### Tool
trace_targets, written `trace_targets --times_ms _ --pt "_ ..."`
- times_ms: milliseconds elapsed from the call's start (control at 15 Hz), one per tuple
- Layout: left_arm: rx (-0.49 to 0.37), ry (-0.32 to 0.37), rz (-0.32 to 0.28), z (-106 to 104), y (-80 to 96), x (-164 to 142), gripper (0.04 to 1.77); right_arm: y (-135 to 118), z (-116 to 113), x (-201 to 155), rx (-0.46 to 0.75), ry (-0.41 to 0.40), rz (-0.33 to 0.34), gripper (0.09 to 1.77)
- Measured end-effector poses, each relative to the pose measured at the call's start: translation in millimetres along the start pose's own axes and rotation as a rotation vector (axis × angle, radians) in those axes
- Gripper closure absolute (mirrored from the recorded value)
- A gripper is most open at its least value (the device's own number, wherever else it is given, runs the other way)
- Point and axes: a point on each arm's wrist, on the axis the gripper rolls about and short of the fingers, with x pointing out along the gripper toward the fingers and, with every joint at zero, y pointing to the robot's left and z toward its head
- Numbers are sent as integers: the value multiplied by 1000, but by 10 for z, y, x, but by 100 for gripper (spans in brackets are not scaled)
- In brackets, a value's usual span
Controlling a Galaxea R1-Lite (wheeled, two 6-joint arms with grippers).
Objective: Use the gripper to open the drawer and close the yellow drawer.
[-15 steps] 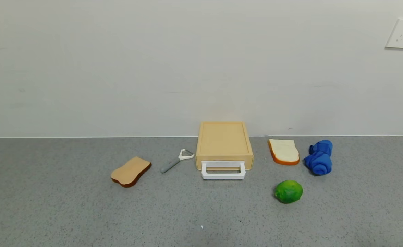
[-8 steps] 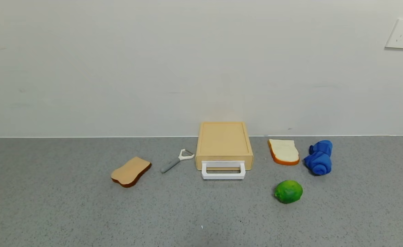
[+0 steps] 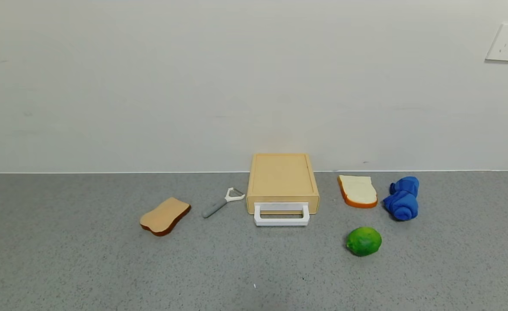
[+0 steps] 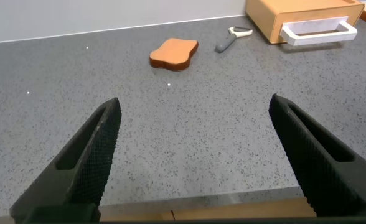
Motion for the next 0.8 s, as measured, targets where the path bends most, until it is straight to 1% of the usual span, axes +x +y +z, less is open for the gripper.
trace_targets --times_ms 267,333,467,800 --pt "0 0 0 0 0 0 9 -3 -371 161 -19 -1 7 15" --pt "0 0 0 0 0 0 9 -4 -438 181 -20 14 8 15" --pt "0 0 0 0 0 0 9 -5 -498 195 -17 34 6 15" --pt "0 0 0 0 0 0 9 -6 -520 200 -16 43 6 15"
